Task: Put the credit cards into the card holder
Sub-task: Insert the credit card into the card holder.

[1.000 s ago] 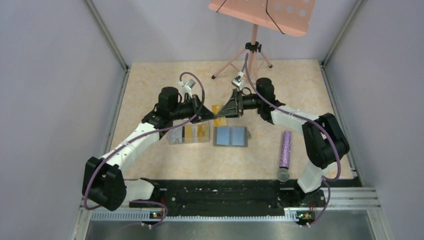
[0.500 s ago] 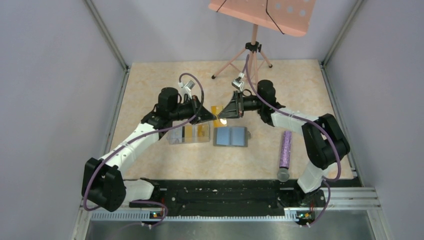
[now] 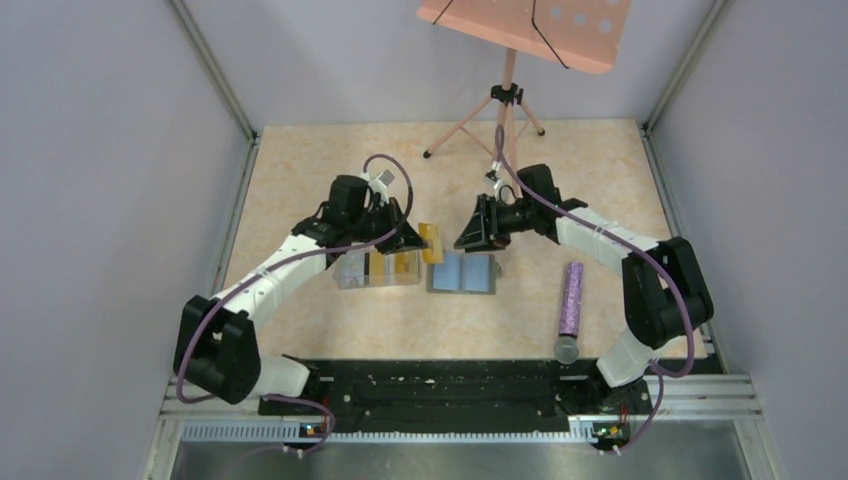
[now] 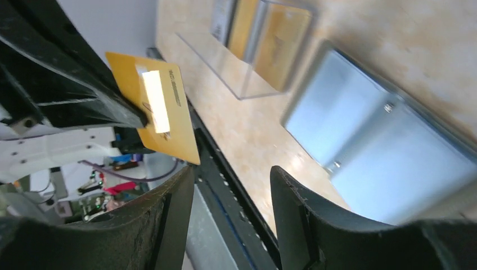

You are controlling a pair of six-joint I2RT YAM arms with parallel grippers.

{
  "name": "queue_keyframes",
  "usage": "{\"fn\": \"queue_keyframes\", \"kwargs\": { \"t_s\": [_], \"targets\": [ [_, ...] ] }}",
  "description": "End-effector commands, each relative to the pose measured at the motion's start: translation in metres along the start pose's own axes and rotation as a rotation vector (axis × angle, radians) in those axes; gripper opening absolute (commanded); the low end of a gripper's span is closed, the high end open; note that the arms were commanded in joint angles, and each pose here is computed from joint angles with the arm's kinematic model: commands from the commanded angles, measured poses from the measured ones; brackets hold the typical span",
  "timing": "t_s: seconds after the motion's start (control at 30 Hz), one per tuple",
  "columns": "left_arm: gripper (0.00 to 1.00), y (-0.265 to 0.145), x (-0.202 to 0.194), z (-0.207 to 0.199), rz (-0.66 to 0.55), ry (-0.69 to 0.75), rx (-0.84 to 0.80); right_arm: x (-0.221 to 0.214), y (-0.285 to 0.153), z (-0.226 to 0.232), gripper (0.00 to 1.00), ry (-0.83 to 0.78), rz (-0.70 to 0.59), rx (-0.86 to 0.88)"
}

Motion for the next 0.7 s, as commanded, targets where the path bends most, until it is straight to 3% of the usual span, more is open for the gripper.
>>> {"fn": "queue_keyframes", "kwargs": {
  "t_s": [0.0,0.33,0.67],
  "targets": [
    [0.0,0.015,0.004,0.005,0.037,0.009,0.067,-0.014,-0.008,-0.018,0.52,-0.032,0.114,-0.21],
    [0.0,0.07,0.001,0.023,0.141,-0.015,0.172,-0.036,-0.006,-0.056,0.52,-0.003,0.262,-0.463],
    [0.0,0.107,-0.002,0.037,0.211,-0.019,0.206,-0.043,-0.018,-0.067,0.45,0.023,0.27,-0.549]
  ]
}}
Point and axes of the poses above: each gripper's point midway between its finger pads, its own y axis out along the fingers, its own z axis along the line the jaws close on, x = y × z, the point moved 10 cm from there along -y, back along the fingers, and after that the axes turned 14 degrees about -y, right-handed, at the moved point
